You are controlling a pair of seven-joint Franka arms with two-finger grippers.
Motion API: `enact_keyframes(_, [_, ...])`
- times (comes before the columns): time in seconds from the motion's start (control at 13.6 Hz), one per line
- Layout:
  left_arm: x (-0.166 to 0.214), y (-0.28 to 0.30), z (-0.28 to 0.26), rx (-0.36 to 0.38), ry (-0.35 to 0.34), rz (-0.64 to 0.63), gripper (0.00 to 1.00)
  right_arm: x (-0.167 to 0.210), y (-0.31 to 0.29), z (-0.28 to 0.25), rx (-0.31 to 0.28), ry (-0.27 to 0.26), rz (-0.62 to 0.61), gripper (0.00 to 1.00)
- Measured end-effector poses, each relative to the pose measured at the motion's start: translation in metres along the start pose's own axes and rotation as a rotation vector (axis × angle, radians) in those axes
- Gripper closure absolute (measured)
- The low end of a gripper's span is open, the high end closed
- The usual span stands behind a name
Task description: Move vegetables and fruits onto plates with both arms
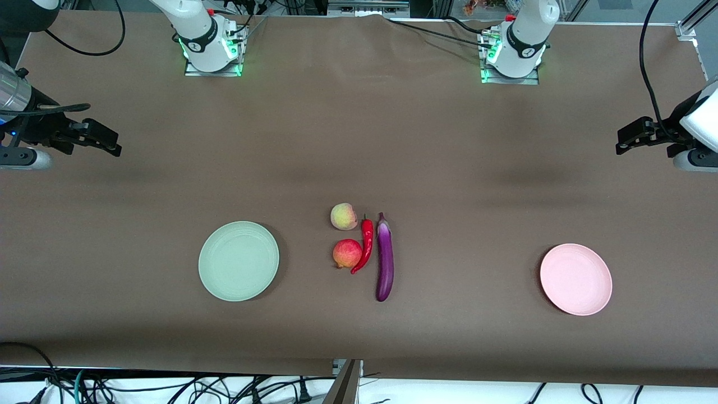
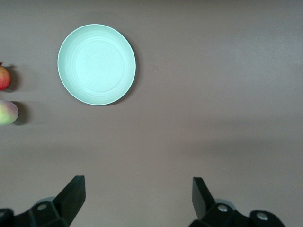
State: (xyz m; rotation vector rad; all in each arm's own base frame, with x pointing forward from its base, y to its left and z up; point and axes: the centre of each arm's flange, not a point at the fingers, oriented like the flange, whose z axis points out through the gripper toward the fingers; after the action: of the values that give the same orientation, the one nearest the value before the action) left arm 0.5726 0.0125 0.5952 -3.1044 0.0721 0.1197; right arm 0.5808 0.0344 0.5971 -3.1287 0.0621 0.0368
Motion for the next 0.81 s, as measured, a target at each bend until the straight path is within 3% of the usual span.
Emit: enact_keyframes(0.81, [0.008,0.005,0.015,0.0,-0.027,0.009,0.0,0.0,-0.002,0.0,0.0,0.0,-0.004,0.0])
